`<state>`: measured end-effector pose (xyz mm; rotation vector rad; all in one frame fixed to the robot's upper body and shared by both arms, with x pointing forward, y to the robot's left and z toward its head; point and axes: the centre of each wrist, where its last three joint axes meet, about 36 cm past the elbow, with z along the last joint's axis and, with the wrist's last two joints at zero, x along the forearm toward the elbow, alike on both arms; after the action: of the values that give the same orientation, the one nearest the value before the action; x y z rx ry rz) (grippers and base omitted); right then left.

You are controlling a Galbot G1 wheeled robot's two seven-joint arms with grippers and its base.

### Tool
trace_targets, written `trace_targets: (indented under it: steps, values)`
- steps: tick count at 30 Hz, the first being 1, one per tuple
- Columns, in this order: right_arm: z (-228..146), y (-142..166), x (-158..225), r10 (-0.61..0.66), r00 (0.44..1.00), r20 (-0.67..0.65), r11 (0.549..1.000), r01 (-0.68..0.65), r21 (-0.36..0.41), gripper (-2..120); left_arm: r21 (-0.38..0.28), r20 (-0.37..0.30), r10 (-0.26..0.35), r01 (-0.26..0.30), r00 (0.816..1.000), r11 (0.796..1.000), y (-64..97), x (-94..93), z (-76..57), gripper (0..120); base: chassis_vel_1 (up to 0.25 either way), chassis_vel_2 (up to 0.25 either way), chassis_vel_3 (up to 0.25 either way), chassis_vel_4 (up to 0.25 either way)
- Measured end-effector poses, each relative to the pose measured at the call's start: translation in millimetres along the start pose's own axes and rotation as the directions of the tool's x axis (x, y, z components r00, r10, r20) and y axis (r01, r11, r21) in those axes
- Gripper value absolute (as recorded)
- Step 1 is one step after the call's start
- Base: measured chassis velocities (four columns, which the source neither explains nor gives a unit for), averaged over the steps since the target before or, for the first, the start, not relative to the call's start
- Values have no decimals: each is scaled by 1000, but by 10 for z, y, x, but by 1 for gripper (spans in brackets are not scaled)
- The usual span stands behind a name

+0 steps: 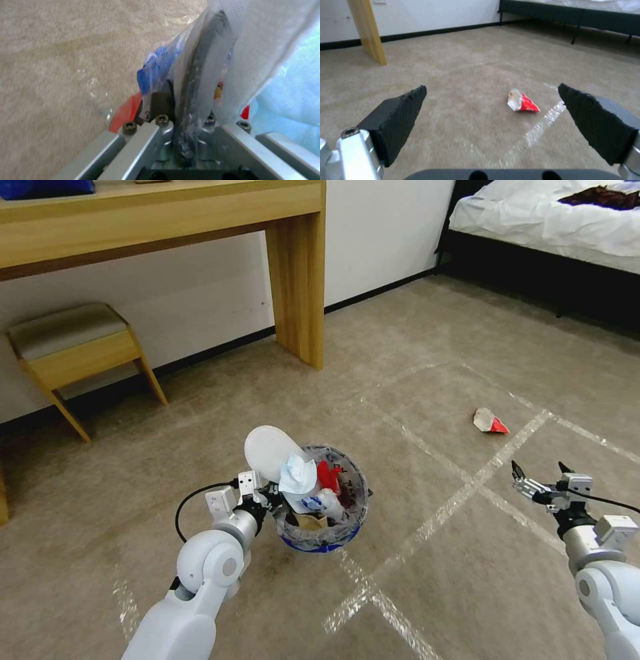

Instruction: Pick up the trash bin and place the garbage on the floor into it.

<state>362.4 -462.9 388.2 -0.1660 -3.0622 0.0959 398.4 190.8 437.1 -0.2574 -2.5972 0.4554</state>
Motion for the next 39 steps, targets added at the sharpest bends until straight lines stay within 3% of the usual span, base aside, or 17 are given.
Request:
trace_targets:
  steps: [25, 30, 39]
  values:
    - [127, -95, -56, 45, 999, 10, 999, -45, 15, 100, 10, 1, -10, 10, 1000, 1000, 24, -19, -9, 1, -309, 315, 313, -321]
    - [105, -177, -71, 55, 998, 11, 998, -56, 34, 100, 10, 3, -11, 11, 1000, 1000, 24, -21, -16, 1, -124, 170, 140, -160]
    - [47, -419, -115, 83, 996, -16, 993, -81, 81, 100, 19, 7, -7, 7, 1000, 1000, -4, -36, -24, 1, 34, -38, -45, 31]
